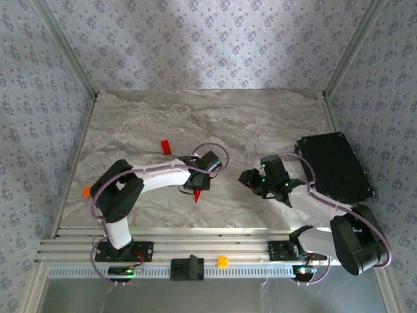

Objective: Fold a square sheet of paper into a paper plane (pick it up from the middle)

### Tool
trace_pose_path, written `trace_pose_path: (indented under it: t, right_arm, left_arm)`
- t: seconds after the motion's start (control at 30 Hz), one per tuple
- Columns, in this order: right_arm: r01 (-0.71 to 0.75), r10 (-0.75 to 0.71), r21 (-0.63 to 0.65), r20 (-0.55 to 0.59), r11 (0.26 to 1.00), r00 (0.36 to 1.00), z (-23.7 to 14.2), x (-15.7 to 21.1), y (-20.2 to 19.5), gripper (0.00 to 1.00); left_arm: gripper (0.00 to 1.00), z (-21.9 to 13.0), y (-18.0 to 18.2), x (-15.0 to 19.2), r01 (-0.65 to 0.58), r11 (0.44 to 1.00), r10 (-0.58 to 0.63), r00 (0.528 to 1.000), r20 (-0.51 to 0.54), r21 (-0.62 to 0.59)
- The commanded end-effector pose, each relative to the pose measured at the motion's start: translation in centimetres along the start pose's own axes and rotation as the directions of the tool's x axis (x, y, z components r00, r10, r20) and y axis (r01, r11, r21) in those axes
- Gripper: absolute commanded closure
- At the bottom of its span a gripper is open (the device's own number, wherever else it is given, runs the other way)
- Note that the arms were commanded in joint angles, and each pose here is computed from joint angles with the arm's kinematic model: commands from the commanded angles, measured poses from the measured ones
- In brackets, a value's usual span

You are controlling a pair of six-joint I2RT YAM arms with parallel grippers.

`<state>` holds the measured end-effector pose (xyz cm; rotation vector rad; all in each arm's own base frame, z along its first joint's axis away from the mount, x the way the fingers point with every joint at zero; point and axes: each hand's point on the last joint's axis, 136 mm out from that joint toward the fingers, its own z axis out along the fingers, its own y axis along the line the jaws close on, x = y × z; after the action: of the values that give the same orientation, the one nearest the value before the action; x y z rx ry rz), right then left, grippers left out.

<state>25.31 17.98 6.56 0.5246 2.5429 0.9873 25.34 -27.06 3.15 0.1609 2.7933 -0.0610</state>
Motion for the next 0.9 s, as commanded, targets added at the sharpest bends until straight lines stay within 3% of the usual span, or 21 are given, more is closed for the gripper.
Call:
trace_pose_path:
  t: [0.0,0.47,0.87]
  right_arm:
    - [0.004,-0.004,0.021,-0.006,1.0,1.0,0.1,0.1,-0.7,0.59]
    - [-0.003,0.003,0.017,-0.014,1.0,1.0,0.4,0.3,-0.8,0.59]
    - [0.0,0.001,0.013,-0.017,1.0,1.0,0.6,0.1,-0.4,0.58]
  left_arm:
    - [0.85,0.0,-0.3,0.1,-0.005,1.0,0.005,1.0,-0.011,-0.018]
    - [0.78,1.4,1.1,1.6,-0.014,0.996,0.009,0.999,-0.049,-0.091]
    - [0.62,2.3,1.6,3.3,0.006,0.994,-0.014,0.997,-0.071,-0.107]
